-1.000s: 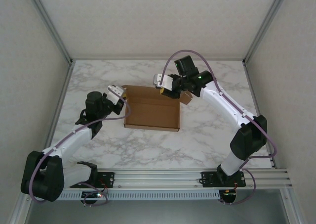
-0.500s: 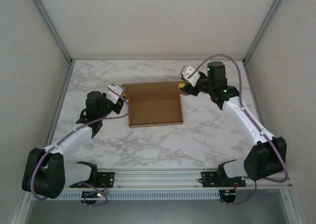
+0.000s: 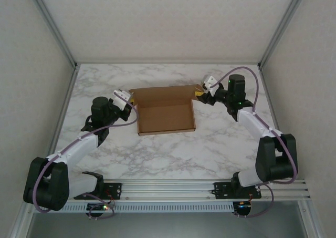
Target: Fold the paper box
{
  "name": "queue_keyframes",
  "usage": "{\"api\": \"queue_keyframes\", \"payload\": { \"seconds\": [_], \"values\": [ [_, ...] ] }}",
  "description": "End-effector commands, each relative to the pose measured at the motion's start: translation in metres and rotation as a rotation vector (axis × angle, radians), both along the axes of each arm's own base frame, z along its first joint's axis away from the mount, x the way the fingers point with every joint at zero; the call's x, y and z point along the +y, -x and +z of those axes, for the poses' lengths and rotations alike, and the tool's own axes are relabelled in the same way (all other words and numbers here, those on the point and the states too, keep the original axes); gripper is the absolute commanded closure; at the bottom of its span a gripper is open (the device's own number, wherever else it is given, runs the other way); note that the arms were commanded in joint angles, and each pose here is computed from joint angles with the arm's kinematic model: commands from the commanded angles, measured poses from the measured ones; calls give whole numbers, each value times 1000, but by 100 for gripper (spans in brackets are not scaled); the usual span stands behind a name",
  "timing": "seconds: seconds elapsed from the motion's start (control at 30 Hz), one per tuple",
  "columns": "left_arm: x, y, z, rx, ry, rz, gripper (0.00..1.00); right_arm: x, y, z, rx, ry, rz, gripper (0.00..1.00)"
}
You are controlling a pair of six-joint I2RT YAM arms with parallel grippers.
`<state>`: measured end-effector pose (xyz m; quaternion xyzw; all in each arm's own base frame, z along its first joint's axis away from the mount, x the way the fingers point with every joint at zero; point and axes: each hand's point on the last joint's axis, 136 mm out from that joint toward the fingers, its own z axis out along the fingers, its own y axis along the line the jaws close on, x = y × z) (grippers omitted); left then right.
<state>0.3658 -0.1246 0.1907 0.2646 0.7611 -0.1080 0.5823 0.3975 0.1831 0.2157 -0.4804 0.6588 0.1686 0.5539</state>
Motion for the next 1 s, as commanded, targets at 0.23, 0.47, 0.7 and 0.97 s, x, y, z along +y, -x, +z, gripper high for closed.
{"api": "queue_keyframes", "payload": {
  "seconds": [0.23, 0.47, 0.7, 0.97],
  "values": [
    [-1, -5, 13, -31, 44, 4, 100, 11, 5, -19, 58, 0, 95, 69],
    [0, -12, 12, -17, 40, 15, 100, 4, 4, -23, 83, 56, 53, 71],
    [0, -11, 9, -9, 41, 17, 100, 1, 12, -27, 89, 82, 53, 73],
    [-1, -16, 15, 9, 90, 43, 100, 6, 11, -19, 133, 52, 6, 100]
  ]
}}
